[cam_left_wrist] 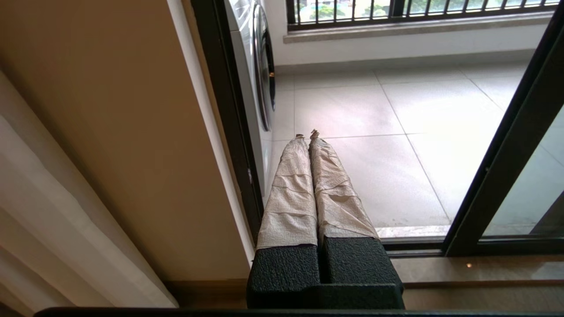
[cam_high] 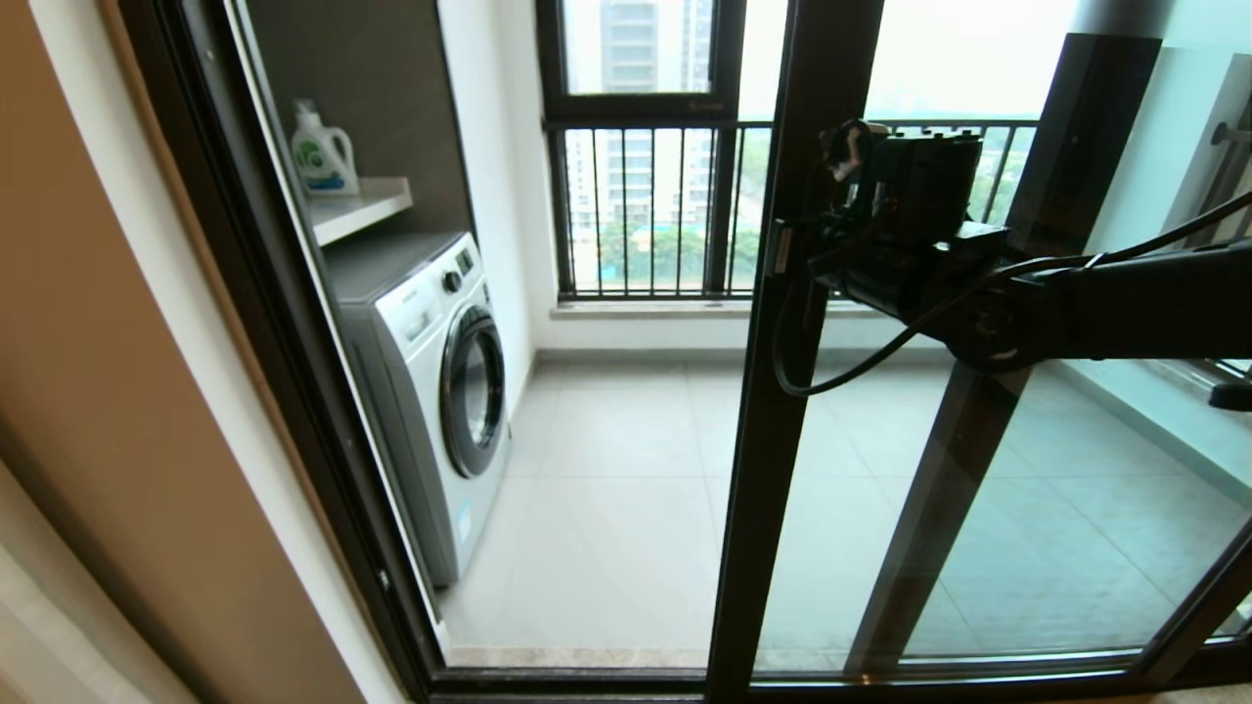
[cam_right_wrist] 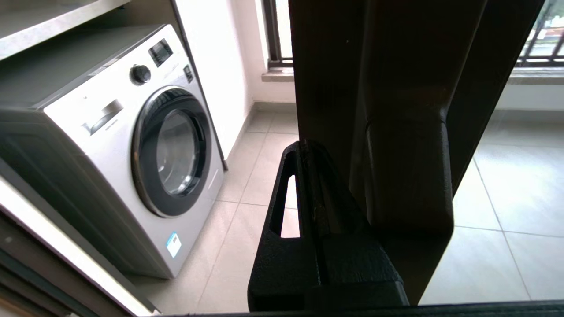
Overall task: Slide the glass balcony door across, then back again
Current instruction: Open the slid door
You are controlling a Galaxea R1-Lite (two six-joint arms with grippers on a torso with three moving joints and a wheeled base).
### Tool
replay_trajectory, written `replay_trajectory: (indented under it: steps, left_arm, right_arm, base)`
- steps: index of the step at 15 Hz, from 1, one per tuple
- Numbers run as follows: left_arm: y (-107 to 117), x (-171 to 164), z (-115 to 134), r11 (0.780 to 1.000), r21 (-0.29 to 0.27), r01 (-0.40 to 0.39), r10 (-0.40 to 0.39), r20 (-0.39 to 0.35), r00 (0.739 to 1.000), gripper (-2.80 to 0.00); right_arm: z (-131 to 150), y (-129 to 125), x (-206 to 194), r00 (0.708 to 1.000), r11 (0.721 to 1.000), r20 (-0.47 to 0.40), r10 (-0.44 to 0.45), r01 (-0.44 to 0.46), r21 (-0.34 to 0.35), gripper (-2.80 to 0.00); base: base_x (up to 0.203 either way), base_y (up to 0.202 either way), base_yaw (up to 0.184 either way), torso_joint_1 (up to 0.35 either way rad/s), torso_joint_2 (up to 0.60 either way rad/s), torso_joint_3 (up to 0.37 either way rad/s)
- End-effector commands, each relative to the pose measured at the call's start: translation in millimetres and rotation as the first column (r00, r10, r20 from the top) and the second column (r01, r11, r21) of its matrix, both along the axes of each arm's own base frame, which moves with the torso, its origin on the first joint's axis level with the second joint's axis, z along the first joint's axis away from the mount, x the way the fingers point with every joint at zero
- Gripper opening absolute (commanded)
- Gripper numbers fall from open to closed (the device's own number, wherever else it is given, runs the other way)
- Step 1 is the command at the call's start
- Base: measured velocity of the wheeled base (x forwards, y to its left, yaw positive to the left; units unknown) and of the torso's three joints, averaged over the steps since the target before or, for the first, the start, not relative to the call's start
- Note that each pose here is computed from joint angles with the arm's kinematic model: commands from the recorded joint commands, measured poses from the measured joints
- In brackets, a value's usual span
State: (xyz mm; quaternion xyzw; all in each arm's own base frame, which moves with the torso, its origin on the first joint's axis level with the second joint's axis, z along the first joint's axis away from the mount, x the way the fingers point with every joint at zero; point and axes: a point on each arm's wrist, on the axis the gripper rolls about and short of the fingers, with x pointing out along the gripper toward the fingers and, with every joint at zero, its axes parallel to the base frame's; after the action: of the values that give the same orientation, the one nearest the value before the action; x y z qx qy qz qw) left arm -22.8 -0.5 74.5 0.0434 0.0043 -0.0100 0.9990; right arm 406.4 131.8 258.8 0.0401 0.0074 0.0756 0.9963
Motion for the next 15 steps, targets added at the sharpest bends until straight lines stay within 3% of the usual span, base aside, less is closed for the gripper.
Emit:
replay_trajectory:
  steps: [1, 15]
  left_arm:
    - [0.0, 0.1, 0.1, 1.000, 0.000, -0.001, 0.001, -0.001, 1.000, -2.80]
    - [0.0, 0.1, 0.1, 1.000, 0.001, 0.000, 0.000, -0.001, 1.000, -2.80]
  right_arm:
    - [10.7, -17.2, -7.0, 0.999, 1.000, 0.018, -0.027, 0.027, 0.006, -2.80]
    - [11.3, -86.6, -11.7, 0.992, 0.992, -0.005, -0.126, 0.126, 0.000, -2.80]
  base:
    - [0.000, 0.000, 0.000, 0.000, 0.00, 0.000]
    - [0.000, 0.000, 0.000, 0.000, 0.00, 0.000]
